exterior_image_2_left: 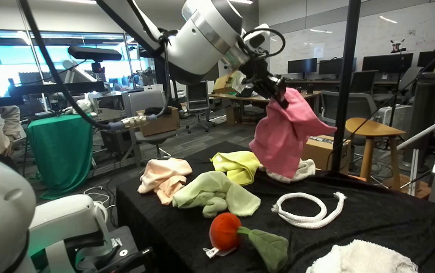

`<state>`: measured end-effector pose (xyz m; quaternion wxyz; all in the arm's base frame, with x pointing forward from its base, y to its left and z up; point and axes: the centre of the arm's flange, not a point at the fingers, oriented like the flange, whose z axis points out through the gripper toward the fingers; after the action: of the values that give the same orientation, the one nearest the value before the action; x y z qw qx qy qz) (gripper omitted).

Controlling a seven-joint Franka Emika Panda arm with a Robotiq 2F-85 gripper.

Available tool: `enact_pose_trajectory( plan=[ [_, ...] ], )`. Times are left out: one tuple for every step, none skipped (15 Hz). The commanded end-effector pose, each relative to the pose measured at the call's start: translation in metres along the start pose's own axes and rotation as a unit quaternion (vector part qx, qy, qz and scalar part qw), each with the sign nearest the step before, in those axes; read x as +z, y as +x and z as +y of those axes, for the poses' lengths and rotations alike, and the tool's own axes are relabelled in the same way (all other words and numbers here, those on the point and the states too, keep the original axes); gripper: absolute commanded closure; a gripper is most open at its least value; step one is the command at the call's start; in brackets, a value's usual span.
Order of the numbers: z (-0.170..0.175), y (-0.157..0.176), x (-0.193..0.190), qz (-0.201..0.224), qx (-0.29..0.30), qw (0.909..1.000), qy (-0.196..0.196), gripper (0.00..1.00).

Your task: Gather all the items on the table in one place

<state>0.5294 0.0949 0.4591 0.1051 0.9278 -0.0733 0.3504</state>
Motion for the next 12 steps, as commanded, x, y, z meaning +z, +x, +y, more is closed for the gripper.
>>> enact_pose_trajectory(
  plan=[
    [0.019, -0.026, 0.033, -0.032, 0.031, 0.9980, -0.046, 0.93],
    [0.028, -0.033, 0.043, -0.043, 0.037, 0.9969, -0.054, 0.93],
    [0.035, -0.040, 0.055, -0.055, 0.043, 0.9954, -0.065, 0.93],
    [0.042, -0.046, 0.065, -0.070, 0.048, 0.9938, -0.072, 0.92],
    [0.048, -0.051, 0.075, -0.085, 0.051, 0.9921, -0.077, 0.92],
    [0.052, -0.058, 0.086, -0.095, 0.056, 0.9903, -0.084, 0.93],
    [0.055, -0.062, 0.094, -0.106, 0.059, 0.9886, -0.089, 0.93],
    [0.057, -0.066, 0.100, -0.115, 0.060, 0.9874, -0.090, 0.93],
    [0.059, -0.070, 0.106, -0.121, 0.064, 0.9862, -0.092, 0.92],
    [0.060, -0.073, 0.110, -0.128, 0.070, 0.9850, -0.093, 0.68],
    [0.061, -0.075, 0.112, -0.133, 0.074, 0.9840, -0.092, 0.67],
    [0.063, -0.076, 0.111, -0.137, 0.076, 0.9832, -0.093, 0.64]
  ],
)
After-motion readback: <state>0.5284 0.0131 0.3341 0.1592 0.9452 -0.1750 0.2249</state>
